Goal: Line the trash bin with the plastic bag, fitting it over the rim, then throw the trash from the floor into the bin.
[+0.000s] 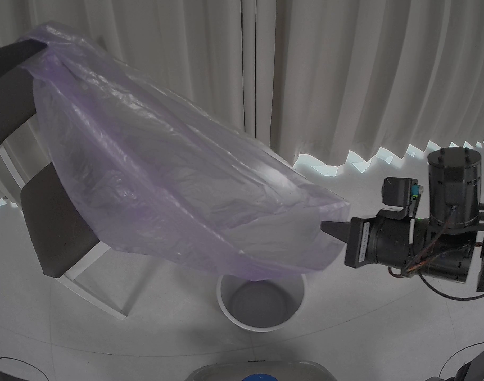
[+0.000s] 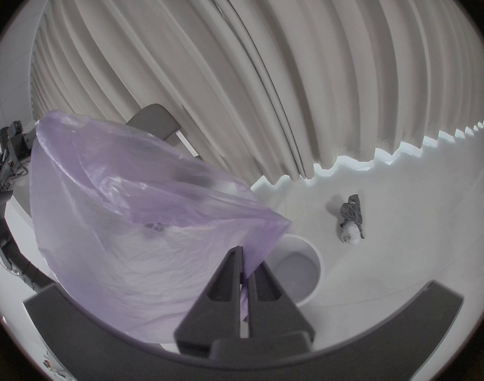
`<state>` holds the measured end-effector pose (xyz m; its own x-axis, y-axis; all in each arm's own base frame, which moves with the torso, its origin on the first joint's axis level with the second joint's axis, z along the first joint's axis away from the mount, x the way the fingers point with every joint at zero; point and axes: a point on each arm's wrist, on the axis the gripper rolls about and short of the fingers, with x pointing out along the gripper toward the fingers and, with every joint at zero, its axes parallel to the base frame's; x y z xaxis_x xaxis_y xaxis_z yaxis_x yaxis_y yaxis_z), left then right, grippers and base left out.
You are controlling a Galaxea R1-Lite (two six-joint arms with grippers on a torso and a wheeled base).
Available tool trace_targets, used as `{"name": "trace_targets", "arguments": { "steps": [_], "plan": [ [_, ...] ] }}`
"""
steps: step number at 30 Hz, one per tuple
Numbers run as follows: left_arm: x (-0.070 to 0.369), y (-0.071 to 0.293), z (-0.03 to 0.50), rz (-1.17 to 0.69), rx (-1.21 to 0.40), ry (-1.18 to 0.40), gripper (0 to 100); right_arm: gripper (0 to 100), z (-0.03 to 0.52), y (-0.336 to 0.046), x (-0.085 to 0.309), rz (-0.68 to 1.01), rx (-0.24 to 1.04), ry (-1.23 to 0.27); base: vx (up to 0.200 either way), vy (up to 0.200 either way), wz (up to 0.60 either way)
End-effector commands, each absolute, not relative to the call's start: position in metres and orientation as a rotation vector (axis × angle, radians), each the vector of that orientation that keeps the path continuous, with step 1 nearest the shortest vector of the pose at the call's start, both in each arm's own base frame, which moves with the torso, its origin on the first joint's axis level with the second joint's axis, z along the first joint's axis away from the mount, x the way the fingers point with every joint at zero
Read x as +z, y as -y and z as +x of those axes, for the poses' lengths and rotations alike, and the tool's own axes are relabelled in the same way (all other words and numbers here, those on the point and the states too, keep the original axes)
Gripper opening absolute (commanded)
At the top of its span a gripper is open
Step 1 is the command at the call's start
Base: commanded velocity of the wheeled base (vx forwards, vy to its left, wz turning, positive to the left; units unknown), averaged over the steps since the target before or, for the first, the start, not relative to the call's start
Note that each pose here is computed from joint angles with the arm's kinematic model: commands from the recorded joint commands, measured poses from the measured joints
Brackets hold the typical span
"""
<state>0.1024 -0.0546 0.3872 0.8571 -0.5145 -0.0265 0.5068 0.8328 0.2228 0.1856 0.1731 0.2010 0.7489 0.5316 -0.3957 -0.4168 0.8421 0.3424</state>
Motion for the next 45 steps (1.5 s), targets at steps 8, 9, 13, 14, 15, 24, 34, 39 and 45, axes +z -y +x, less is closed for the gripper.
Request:
{"name": "trace_targets", "arguments": {
  "steps": [8,9,13,14,15,24,34,39,45],
  "plan": [
    [0.346,0.076,0.127,0.303,-0.625,-0.301,0,0,0.160,-0.138,0.231,0.146,0.503,-0.447,0.000,0.000,0.00],
    [0.343,0.077,0.130,0.308,-0.628,-0.324,0,0,0.161,-0.136,0.230,0.135,0.494,-0.447,0.000,0.000,0.00],
    [0.321,0.088,0.147,0.315,-0.634,-0.430,0,0,0.168,-0.126,0.227,0.109,0.437,-0.460,0.000,0.000,0.00],
    [0.318,0.090,0.151,0.309,-0.633,-0.450,0,0,0.169,-0.124,0.226,0.105,0.425,-0.467,0.000,0.000,0.00],
    [0.314,0.093,0.155,0.300,-0.634,-0.471,0,0,0.170,-0.122,0.226,0.101,0.417,-0.475,0.000,0.000,0.00],
    [0.291,0.111,0.178,0.244,-0.644,-0.522,0,0,0.176,-0.103,0.214,0.085,0.440,-0.576,0.000,0.000,0.00],
    [0.261,0.116,0.188,0.147,-0.637,-0.506,0,0,0.189,-0.091,0.206,0.121,0.546,-0.587,0.000,0.000,0.00],
    [0.248,0.124,0.200,0.108,-0.637,-0.517,0,0,0.200,-0.089,0.192,0.121,0.540,-0.591,0.000,0.000,0.00],
    [0.241,0.123,0.202,0.106,-0.632,-0.522,0,0,0.211,-0.088,0.172,0.143,0.566,-0.641,0.000,0.000,0.00]
  ]
}}
